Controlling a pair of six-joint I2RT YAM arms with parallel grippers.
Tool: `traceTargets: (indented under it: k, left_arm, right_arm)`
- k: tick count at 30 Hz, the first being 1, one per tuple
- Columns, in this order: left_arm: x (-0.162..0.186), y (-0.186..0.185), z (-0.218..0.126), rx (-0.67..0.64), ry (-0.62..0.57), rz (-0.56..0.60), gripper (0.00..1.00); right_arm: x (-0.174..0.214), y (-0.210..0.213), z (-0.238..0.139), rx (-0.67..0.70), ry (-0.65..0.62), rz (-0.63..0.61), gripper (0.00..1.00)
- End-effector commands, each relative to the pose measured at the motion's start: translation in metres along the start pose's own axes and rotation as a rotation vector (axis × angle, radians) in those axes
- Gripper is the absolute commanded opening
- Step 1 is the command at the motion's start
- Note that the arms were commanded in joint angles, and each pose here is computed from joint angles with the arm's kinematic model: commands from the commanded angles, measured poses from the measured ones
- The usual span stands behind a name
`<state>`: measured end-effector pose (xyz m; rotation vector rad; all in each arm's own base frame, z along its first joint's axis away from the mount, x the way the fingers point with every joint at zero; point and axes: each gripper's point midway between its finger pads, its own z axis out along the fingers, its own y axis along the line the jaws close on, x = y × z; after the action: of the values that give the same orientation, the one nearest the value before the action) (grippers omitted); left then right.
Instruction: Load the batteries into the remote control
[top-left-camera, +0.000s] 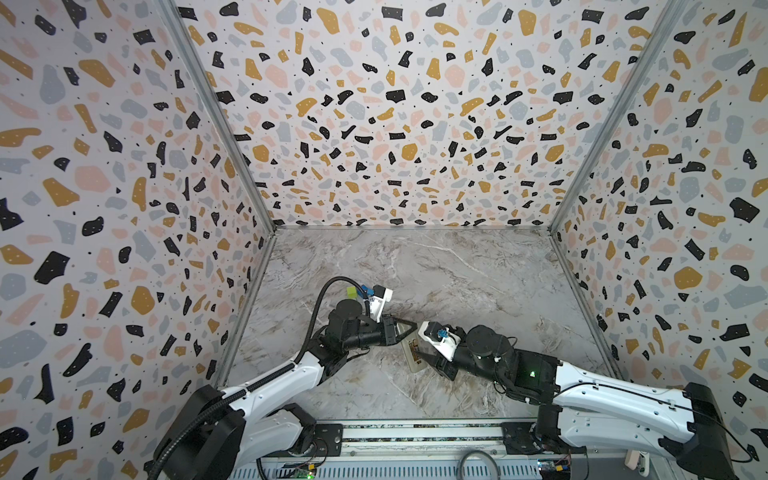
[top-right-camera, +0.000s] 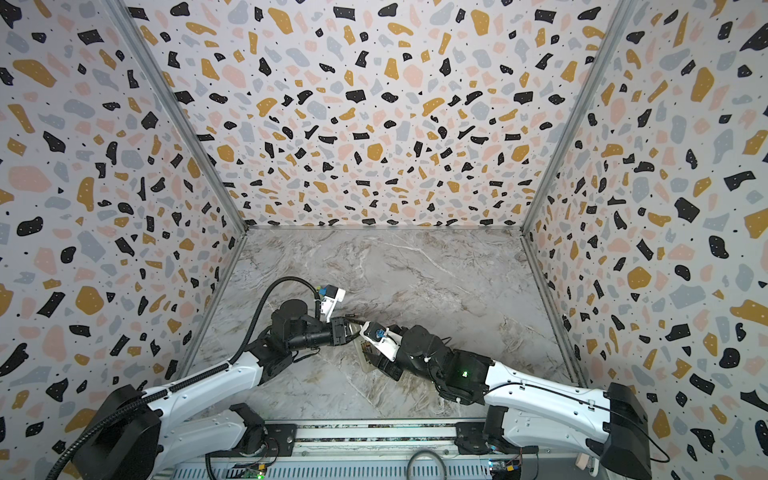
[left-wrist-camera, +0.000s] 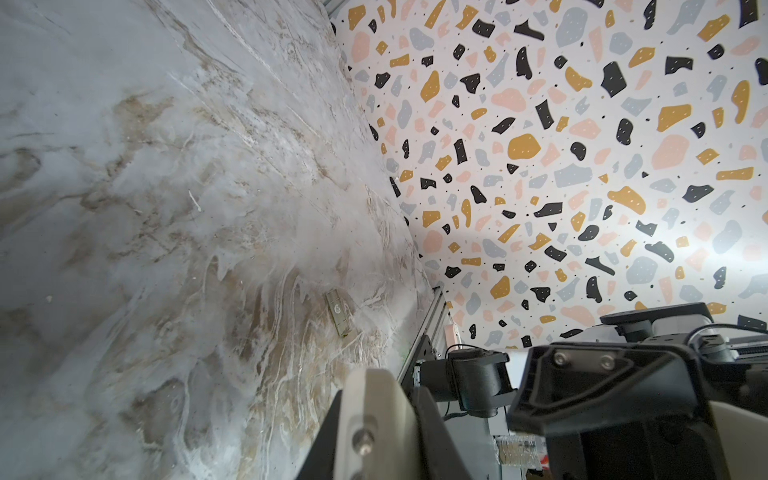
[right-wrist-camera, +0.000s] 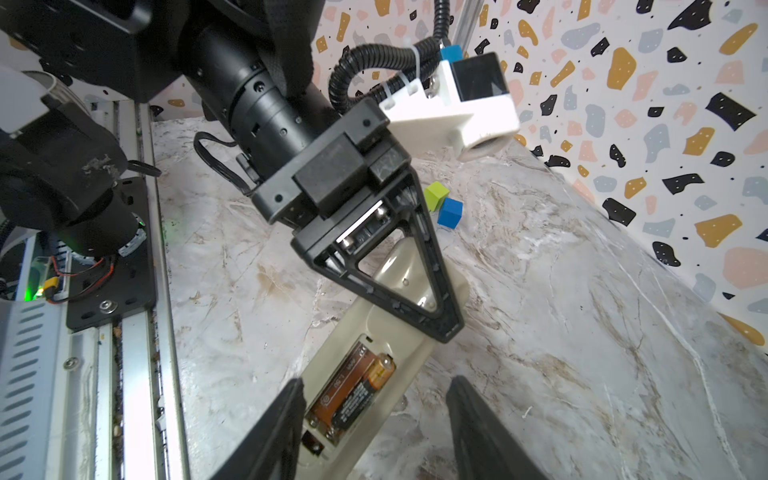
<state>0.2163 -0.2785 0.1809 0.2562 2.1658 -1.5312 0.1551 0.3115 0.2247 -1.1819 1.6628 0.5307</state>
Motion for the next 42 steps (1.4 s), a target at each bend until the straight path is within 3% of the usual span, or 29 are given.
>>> traceTargets:
  k: [1,12,42]
  left_arm:
    - [-0.001,-0.018,-0.002,0.038,0.034,0.067,0.00]
    - [0.016,-0.013,-0.005,0.019,0.119,0.059,0.00]
    - [0.017,-0.016,-0.005,0.035,0.122,0.060,0.00]
  right_arm:
    - [-0.001,0.004,-0.010,-0.036,0.043,-0.107,0.53]
    - [-0.004,0.027,-0.004,-0.187,0.081,-0.282,0.46]
    - [0.011,0.034,0.026,-0.209,0.146,-0.327,0.29]
